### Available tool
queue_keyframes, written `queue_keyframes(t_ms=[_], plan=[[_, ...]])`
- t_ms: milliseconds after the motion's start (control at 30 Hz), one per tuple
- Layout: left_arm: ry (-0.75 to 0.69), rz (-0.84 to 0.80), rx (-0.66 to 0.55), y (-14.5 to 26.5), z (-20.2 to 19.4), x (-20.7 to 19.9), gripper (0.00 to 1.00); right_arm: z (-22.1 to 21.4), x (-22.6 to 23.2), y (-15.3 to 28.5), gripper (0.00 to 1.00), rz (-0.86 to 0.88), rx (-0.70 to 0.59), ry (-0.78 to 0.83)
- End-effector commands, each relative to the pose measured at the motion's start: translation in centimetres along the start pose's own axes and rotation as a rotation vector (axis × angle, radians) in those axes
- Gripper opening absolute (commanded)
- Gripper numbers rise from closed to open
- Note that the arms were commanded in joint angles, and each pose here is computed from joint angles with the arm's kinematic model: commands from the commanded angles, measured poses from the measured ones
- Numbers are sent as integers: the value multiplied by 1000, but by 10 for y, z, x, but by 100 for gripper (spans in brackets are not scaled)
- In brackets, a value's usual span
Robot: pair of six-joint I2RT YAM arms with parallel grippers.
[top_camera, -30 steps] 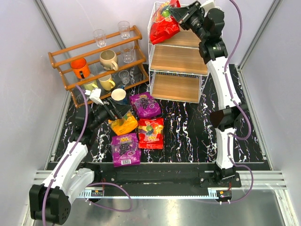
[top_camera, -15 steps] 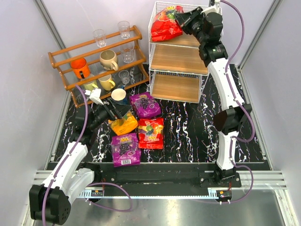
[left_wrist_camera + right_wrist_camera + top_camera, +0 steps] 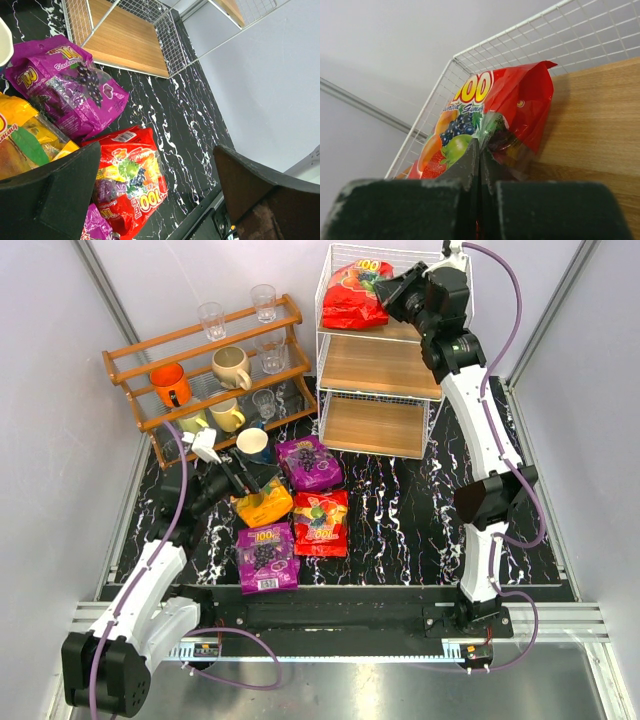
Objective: Place and organize the candy bags onto the shelf
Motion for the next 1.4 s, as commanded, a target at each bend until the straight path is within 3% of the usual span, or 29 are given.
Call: queue_keyframes(t_ms=[0,233,367,467,500,633,767,1067,1233,1367], plan=[[-48,-45,-27,0,18,-19,98,-14,-2,13,0,-57,80,78],[-40,-30,-10,-1,19,-19,98,-26,-13,11,0,-93,120,89],[-33,-30,8,-1,18,-21,98,-34,-15,7,5,-81,150,85],[-28,-30,22,1,17,-21,98,-34,-14,8,26,-69,153,93],[-26,-24,27,1,17,-22,98,-30,-10,10,37,-59,144,104],[-35,-21,30,4,18,-25,98,-7,7,19,62,-25,84,143],[-43,-24,26,4,22,-29,98,16,24,31,78,1,26,192],[-42,-1,37,8,26,-33,98,61,47,72,84,-11,-85,308],[-43,20,47,12,24,-33,98,76,56,130,86,-35,-95,350],[-43,39,56,15,19,-28,98,48,44,202,86,-15,-69,316]])
Point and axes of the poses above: each gripper's point midway between its finger pads, its own y axis back along the fingers, its own x axis along the line the jaws close on, z = x × y, the point moved 4 cm from there along y, back along the fingers, and after that the axes turned 1 degree about y, right-handed, at the moved point
